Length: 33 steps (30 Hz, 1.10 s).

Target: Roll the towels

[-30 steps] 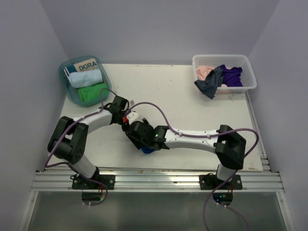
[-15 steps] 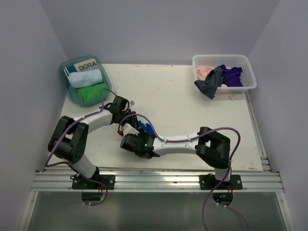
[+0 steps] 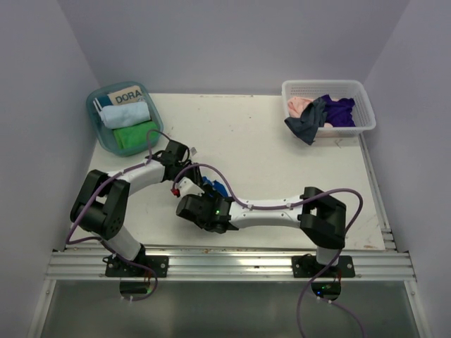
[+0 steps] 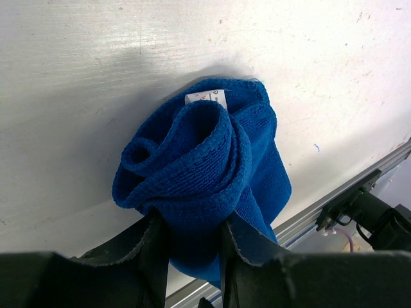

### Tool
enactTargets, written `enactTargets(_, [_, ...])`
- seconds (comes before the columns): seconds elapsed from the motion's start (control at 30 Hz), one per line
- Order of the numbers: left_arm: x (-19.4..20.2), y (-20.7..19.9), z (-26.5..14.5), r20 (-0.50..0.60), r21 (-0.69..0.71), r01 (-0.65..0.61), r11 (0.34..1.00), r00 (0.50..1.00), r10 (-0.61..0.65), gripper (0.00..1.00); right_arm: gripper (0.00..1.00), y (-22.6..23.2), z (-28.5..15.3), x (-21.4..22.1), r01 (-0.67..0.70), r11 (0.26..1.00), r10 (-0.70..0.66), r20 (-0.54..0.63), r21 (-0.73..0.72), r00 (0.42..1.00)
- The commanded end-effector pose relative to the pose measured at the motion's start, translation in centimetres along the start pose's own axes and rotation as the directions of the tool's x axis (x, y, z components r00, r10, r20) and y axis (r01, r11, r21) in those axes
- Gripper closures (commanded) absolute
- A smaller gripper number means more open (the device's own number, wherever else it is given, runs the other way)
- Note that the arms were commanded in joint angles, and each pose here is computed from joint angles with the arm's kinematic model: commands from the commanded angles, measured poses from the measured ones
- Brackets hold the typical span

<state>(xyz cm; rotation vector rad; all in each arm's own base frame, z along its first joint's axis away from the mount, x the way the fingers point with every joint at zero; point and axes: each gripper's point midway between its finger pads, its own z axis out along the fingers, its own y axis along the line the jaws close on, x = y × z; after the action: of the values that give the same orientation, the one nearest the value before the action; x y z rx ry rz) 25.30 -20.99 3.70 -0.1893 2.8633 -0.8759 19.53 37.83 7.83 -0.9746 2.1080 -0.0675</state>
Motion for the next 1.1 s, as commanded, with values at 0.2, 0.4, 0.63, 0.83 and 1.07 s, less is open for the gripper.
enactTargets(0.2, [0.4,1.3,0.4,-0.012,-0.071,0.01,0.997,1.0,-0.011,0.67,0.18,0.8,0.0,-0.4,0.056,0.997,-0.056,-0.007,0.045,0.998])
enactTargets(0.4, [0.4,1.3,0.5,-0.013,-0.072,0.013,0.997,1.0,-0.014,0.67,0.18,1.2,1.4,1.1,0.087,0.992,-0.083,-0.057,0.088,0.995])
enactTargets(0.63, [0.4,1.1,0.1,-0.004,-0.068,0.011,0.998,1.0,-0.011,0.6,0.48,0.5,2.2,1.9,0.076,0.985,-0.066,-0.068,0.156,0.996])
enactTargets(0.83, [-0.1,0.4,-0.5,0.017,-0.05,0.003,0.999,1.0,-0.003,0.32,0.74,0.7,1.6,1.3,-0.093,0.996,0.093,-0.017,0.006,0.996])
enactTargets(1.07, [-1.4,-1.5,-2.0,0.087,-0.003,-0.007,1.0,0.996,0.008,0.24,0.76,-0.1,0.9,0.5,-0.332,0.902,0.338,-0.027,-0.278,0.941])
